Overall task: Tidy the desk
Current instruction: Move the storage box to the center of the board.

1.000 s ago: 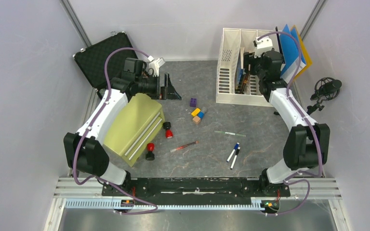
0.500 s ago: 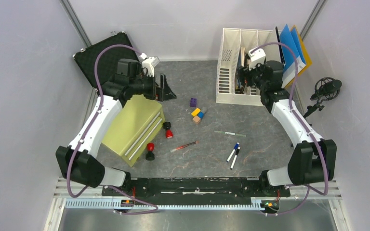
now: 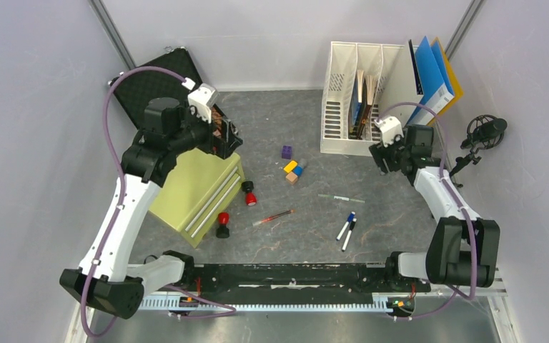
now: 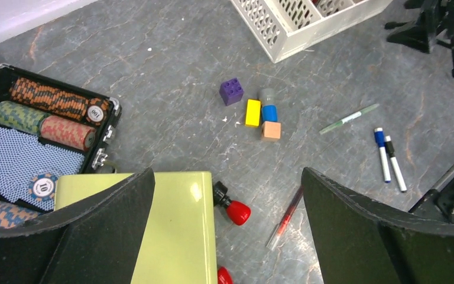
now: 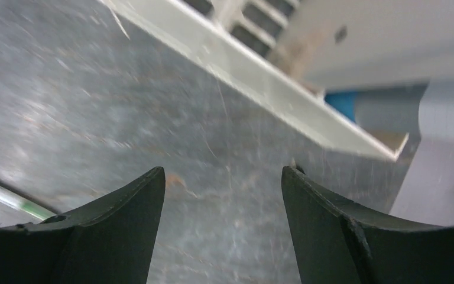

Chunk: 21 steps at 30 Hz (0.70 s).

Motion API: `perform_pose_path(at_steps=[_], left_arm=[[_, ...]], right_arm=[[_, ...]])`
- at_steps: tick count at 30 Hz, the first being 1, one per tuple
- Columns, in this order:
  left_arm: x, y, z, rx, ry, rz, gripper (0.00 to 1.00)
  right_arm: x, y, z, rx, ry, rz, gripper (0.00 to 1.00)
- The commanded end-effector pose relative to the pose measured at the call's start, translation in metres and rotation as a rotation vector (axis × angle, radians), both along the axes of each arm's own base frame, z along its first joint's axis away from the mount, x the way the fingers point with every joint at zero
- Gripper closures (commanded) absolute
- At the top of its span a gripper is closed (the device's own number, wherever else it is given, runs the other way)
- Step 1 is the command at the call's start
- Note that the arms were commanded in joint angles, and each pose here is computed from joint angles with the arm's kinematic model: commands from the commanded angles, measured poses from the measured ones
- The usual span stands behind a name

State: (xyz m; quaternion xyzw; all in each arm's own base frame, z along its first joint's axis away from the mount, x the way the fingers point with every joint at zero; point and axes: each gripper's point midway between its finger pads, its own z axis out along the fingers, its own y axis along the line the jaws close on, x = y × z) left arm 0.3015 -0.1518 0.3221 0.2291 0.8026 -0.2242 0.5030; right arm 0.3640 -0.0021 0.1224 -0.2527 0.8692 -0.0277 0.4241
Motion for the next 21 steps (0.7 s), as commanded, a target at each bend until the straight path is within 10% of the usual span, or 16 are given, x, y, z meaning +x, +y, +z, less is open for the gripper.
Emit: perform_pose_path(at_steps=[1, 21], left_arm=[[0.004, 0.008, -0.009, 0.068, -0.049, 0.000, 0.00], [0.001, 0.035, -0.019, 0.222, -0.073, 0.063, 0.00]], right_arm=[[-0.012, -0.035, -0.026, -0.078, 0.088, -0.004, 0.23], [0.073, -0.079, -0.033, -0.199, 0.003, -0.068, 0.26]])
